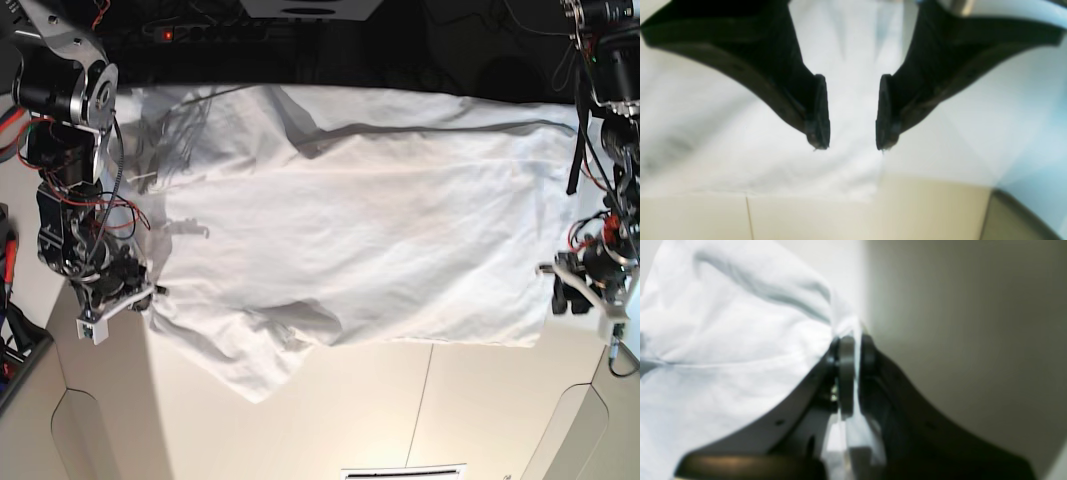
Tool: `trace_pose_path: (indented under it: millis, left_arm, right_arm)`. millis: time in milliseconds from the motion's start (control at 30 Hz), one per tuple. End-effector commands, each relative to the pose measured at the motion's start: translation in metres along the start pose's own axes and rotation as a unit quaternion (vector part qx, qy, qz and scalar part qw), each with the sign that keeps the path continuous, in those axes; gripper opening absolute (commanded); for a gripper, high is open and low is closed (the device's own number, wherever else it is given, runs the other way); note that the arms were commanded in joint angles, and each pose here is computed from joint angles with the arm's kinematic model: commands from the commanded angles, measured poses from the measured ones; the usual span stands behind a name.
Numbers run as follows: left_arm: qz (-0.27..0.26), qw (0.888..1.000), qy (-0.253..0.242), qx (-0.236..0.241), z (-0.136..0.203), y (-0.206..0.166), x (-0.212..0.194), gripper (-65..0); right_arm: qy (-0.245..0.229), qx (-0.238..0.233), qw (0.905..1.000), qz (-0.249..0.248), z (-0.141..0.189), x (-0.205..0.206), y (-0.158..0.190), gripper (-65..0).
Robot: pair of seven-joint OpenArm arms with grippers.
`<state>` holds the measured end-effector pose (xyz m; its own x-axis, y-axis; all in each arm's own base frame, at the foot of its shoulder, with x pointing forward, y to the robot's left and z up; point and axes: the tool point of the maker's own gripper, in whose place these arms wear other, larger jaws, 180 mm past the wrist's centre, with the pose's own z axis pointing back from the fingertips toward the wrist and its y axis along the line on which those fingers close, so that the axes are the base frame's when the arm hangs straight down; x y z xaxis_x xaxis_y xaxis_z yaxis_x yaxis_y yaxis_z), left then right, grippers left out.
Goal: Layout the t-shirt on the table in an organized manner, then fold the t-shirt properly
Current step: 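Grasp the shirt's hem corners with both grippers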
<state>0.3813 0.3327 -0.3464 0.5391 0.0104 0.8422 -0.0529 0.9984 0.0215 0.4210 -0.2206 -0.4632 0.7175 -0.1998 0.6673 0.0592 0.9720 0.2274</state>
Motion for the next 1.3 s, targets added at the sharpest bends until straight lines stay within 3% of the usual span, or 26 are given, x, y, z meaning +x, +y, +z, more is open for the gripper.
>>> trace_pose_path:
  millis: [0,100,233,333,500,700,900,1267]
  left_arm:
    - [0.016,1.0,-0.021,0.014,-0.006,0.02,0.024,-38.3]
    - [0.095,0.995,-0.005,0.019,-0.035,0.049,0.026,-38.3]
    - [0.193,0.981,0.001,0.017,-0.06,0.073,0.021,-37.4]
    - [0.227,0.973,-0.004,0.028,-0.065,0.082,0.011,-34.9]
    - [0.233,0.972,0.021,0.031,-0.067,0.072,-0.022,-34.9]
    - [0.243,0.969,0.051,0.022,-0.075,0.037,-0.059,-34.9]
    - [0.244,0.969,0.04,0.001,-0.085,0.01,-0.052,-34.9]
    - [0.222,0.975,0.015,-0.007,-0.088,0.008,-0.029,-35.0]
  right_arm:
    - [0.005,-0.014,0.9998,0.01,0.002,0.006,-0.008,-65.0]
    - [0.008,-0.012,0.9998,0.01,0.002,0.002,-0.008,-65.0]
    - [0.014,-0.013,0.9998,0.009,0.003,-0.006,-0.01,-65.0]
    - [0.014,0.003,0.9999,0.005,0.003,-0.009,-0.004,-65.0]
    - [-0.002,0.061,0.998,-0.011,0.004,-0.004,0.017,-65.0]
    - [-0.002,0.062,0.998,-0.012,0.004,-0.004,0.017,-65.0]
    - [-0.002,0.062,0.998,-0.012,0.004,-0.004,0.017,-65.0]
    - [-0.002,0.063,0.998,-0.012,0.004,-0.004,0.017,-65.0]
